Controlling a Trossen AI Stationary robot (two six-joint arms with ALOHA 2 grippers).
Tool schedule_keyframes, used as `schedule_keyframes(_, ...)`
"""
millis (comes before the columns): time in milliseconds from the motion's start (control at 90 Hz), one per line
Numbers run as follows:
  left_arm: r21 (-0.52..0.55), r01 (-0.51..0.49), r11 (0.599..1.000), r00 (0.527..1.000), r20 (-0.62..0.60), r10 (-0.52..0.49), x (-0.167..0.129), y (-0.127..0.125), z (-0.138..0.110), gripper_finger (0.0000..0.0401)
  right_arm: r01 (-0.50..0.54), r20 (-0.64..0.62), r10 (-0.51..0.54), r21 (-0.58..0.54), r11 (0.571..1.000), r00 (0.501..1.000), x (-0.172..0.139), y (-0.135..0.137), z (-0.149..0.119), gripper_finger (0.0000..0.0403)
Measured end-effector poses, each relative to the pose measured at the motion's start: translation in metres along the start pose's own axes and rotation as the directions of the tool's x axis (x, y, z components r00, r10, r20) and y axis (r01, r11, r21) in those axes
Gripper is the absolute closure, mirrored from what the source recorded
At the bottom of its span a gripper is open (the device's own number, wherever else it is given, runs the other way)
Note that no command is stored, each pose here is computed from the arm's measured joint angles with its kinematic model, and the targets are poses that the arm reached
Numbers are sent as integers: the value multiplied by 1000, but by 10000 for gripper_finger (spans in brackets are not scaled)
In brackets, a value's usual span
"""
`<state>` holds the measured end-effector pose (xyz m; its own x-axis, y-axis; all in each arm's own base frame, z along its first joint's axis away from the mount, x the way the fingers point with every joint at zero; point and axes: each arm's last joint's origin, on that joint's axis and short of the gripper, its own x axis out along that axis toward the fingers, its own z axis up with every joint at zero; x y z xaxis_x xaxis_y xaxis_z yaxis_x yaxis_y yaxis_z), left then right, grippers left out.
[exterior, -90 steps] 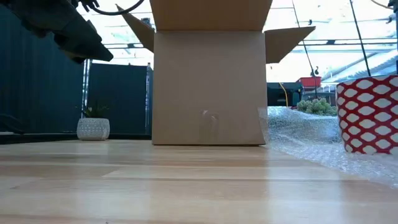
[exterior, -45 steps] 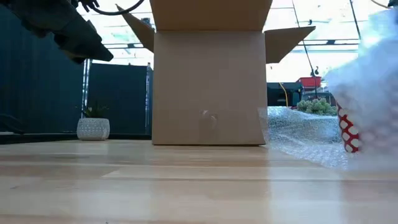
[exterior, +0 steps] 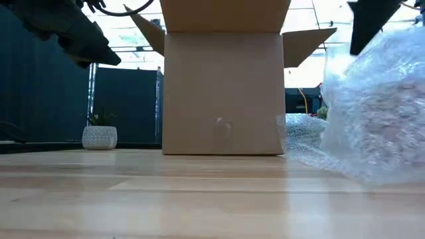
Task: Wrap mug
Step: Wrap the red mug with the bubble wrap
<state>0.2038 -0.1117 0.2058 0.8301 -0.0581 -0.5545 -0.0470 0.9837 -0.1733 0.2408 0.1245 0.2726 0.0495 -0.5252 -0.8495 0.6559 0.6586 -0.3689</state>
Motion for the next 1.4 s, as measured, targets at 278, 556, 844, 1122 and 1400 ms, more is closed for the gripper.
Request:
schedule_keyframes(278,1,0,1000,1000,0,0,0,0,0,230,137,-191,-133,8,991,972,52,-10,-4,403)
schedule_keyframes(556,1,0,1000,1000,0,0,0,0,0,230,164,-191,-152,45,985,970,79,-9,-14,402)
schedule_keyframes(844,-1,0,1000,1000,0,0,0,0,0,230,204,-205,-178,115,972,962,81,-12,-17,332)
schedule_keyframes(1122,4,-5,1000,1000,-8,5,2,0,-1,230,217,-255,-174,151,965,951,73,-23,-18,255)
schedule_keyframes(1400,9,-2,1000,1000,-27,2,6,-1,-4,230,76,-198,-30,225,971,980,47,-49,-14,212)
